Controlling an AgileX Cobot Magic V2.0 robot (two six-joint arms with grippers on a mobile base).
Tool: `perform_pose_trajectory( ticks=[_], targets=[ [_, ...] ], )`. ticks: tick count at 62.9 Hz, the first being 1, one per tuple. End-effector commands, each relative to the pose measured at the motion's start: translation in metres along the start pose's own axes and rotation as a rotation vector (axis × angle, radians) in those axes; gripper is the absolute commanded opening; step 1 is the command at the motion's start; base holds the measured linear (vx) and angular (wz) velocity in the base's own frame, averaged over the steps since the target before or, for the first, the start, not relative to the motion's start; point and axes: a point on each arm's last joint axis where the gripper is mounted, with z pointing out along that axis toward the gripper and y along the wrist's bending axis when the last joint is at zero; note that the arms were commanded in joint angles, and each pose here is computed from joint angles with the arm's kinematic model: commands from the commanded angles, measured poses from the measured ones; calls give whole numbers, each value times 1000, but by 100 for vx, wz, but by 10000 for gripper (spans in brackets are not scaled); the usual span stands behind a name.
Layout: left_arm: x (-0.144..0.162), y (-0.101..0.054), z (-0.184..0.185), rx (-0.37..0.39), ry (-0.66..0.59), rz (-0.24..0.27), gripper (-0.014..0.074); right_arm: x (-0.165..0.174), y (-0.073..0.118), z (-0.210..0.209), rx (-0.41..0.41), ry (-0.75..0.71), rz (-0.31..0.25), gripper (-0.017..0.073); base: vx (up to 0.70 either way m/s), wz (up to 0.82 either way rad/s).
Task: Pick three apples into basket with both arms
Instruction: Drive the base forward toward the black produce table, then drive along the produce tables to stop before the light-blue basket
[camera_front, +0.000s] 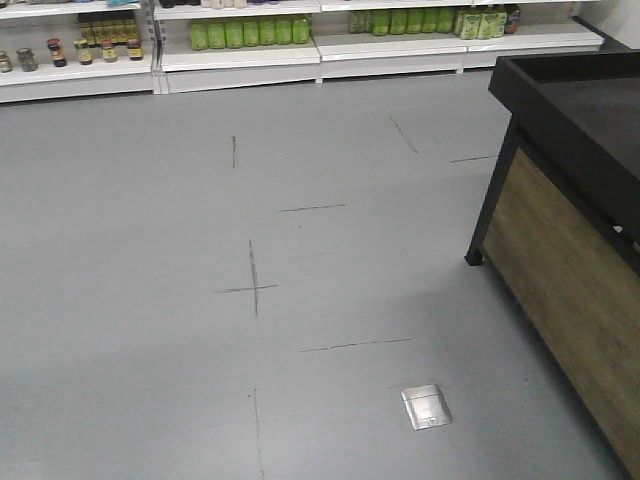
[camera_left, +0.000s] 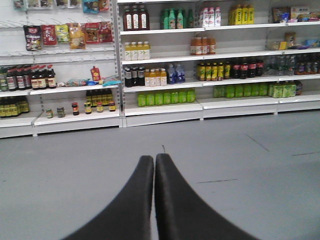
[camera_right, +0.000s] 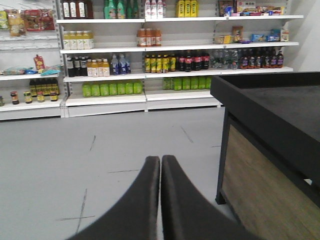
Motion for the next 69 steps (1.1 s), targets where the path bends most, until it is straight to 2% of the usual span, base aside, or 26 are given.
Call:
perform_pose_trajectory(
  ticks=[1,69],
  targets=[
    [-4,-1,-1,15,-77,-9,-6,-3,1,-1,-11,-72,-15,-4,21,-31],
    [-4,-1,-1,15,-77,-9,-6,-3,1,-1,-11,-73,-15,-4,15,-50]
  ],
)
